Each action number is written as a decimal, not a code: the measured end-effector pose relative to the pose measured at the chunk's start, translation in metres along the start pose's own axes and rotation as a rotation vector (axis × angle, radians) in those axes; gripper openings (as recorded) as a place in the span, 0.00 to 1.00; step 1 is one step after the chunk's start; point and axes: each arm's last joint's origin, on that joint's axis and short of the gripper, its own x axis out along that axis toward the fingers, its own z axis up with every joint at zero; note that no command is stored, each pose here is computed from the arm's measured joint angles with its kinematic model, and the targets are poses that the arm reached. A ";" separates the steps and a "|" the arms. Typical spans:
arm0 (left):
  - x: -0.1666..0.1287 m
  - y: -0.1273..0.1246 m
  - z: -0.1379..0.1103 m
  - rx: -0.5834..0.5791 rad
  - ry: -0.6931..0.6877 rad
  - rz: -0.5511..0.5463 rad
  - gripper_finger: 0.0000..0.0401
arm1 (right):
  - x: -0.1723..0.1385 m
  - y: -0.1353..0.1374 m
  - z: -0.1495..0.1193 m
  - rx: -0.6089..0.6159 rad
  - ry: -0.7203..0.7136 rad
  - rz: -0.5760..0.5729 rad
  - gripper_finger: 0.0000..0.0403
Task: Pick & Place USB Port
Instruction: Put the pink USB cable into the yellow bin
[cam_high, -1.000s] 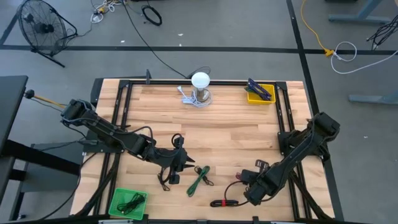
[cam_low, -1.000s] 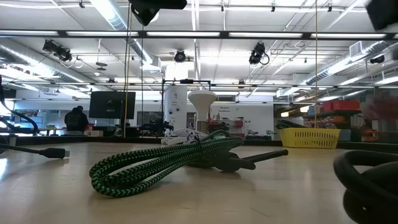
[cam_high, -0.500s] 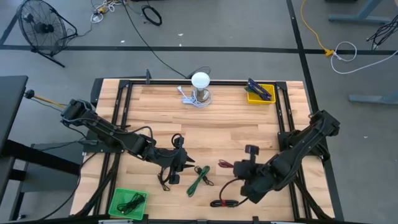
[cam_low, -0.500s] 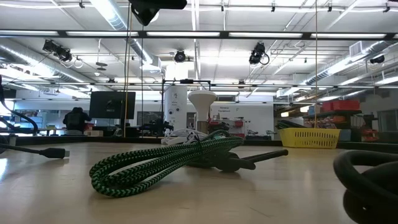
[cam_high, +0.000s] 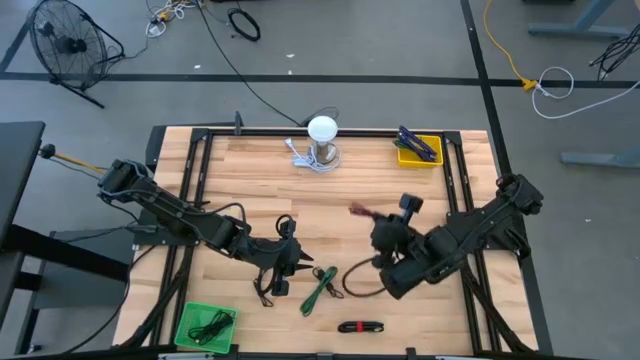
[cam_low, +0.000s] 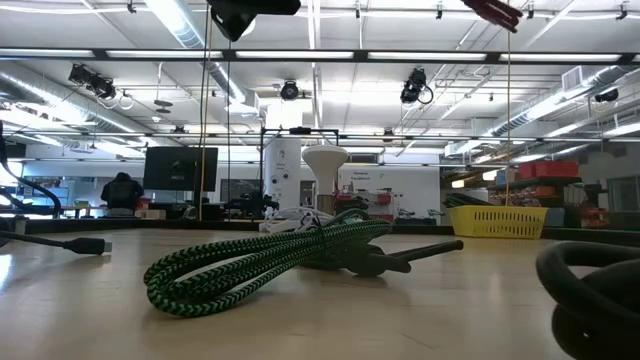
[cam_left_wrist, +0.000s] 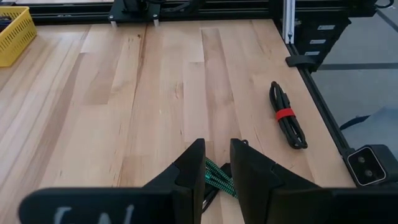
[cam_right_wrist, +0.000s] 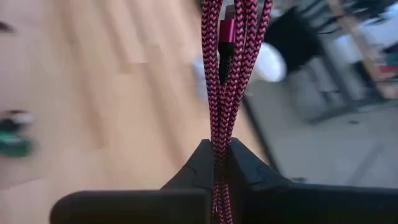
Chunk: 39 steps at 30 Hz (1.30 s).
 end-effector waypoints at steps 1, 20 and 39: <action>0.000 0.000 0.000 -0.001 0.000 0.000 0.20 | 0.002 -0.004 0.000 -0.004 0.007 -0.022 0.03; 0.000 0.000 0.000 0.001 0.001 0.000 0.20 | 0.021 -0.097 -0.044 0.222 -0.001 -0.070 0.03; 0.004 0.002 -0.008 -0.001 -0.013 0.008 0.20 | 0.039 -0.163 -0.153 0.596 -0.064 -0.190 0.03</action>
